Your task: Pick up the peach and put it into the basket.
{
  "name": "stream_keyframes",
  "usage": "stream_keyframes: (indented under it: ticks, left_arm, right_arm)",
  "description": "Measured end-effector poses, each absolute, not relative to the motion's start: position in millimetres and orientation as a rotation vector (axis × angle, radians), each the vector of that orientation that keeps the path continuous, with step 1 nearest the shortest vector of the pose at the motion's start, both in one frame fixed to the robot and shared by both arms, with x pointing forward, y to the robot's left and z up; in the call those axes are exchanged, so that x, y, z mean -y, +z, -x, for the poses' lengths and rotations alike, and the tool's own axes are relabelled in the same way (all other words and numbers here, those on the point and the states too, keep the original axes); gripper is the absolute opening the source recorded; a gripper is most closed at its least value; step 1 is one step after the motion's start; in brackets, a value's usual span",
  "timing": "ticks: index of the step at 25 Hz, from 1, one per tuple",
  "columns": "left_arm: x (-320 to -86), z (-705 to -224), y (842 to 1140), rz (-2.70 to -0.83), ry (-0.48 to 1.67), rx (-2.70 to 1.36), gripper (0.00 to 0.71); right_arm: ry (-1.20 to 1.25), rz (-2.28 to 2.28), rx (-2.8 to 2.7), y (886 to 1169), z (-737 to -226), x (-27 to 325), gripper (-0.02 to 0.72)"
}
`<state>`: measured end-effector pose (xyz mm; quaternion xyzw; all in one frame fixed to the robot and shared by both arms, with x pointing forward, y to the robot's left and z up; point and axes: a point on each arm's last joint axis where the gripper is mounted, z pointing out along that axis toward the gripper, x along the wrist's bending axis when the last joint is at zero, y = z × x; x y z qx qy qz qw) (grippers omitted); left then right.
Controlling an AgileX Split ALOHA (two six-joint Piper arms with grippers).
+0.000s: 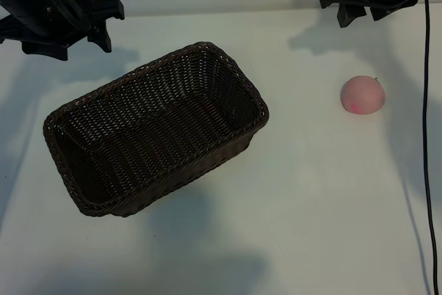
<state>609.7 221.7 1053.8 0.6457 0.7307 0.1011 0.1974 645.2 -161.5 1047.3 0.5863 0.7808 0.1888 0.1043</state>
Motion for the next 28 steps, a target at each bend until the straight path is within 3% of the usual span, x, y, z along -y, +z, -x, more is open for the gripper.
stream_keyframes:
  ticks: [28]
  left_arm:
    - [-221.5, -610.6, 1054.2, -1.798, 0.289, -2.040, 0.584]
  right_arm:
    - [0.568, -1.724, -2.295, 1047.7, -646.0, 161.3, 0.515]
